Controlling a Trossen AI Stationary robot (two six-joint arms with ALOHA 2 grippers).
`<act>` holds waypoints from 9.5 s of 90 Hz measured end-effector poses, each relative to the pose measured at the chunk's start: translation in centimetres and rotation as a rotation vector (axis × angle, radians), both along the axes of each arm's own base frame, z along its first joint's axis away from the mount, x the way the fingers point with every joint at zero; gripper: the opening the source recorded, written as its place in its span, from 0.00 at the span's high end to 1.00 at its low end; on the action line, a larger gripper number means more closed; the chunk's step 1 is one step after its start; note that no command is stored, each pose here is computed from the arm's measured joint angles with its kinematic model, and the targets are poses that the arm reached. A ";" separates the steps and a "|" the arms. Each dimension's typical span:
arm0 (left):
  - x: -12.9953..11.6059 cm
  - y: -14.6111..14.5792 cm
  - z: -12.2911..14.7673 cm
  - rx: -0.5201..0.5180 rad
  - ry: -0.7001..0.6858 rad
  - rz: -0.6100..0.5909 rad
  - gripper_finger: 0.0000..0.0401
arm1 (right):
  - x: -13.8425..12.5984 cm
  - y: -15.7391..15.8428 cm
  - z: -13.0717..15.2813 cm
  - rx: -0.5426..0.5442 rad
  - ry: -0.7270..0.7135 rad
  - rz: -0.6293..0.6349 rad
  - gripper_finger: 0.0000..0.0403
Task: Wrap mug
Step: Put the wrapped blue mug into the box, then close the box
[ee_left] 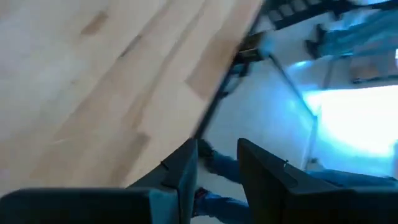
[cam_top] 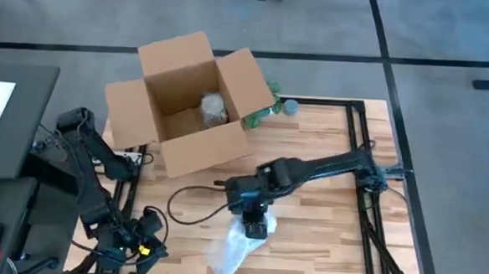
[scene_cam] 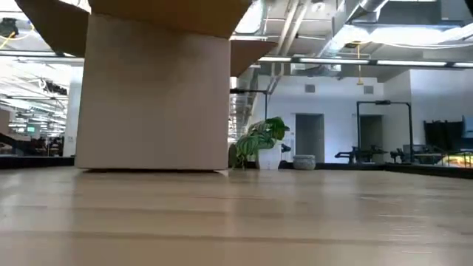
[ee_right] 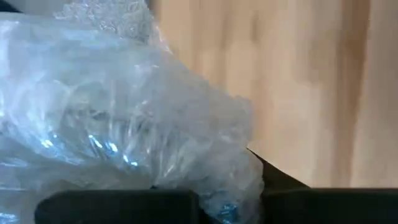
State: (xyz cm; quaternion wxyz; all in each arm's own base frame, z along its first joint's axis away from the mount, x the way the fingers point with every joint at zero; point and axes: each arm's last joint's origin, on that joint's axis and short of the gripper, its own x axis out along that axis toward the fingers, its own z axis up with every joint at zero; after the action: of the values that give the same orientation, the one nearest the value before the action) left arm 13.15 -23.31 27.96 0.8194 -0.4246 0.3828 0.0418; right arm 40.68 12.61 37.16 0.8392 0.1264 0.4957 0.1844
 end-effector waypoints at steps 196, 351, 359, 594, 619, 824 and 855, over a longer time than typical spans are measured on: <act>-3.5 2.5 4.8 0.133 0.154 0.083 0.76 | 2.8 -22.1 -1.6 0.029 -0.017 -0.420 0.95; -4.1 4.2 4.3 0.295 0.219 0.127 0.76 | 6.2 -12.1 -15.8 -0.223 0.525 0.008 0.57; -4.1 4.2 4.3 0.295 0.219 0.125 0.76 | 5.8 -12.6 -14.6 -0.207 0.507 -0.016 0.46; 1.3 15.6 9.1 0.586 -0.160 0.642 0.76 | -8.3 -27.5 -3.3 0.009 0.274 -0.445 0.70; 1.3 15.9 9.0 0.644 -0.132 0.605 0.76 | -6.3 -23.6 -3.2 -0.014 0.265 -0.429 0.70; -2.7 10.9 8.1 0.480 0.264 0.071 0.93 | 2.4 -10.8 -1.3 0.151 -0.094 -0.175 0.70; -2.4 11.1 8.9 0.571 0.146 0.074 0.97 | 3.0 -10.0 -1.1 0.157 -0.133 -0.263 0.70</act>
State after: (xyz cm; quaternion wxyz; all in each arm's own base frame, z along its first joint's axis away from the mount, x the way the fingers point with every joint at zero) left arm 10.74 -12.17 36.82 0.8738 -0.1866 0.3979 0.2081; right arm 43.67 2.64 36.07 0.8747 0.2427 0.4022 0.1191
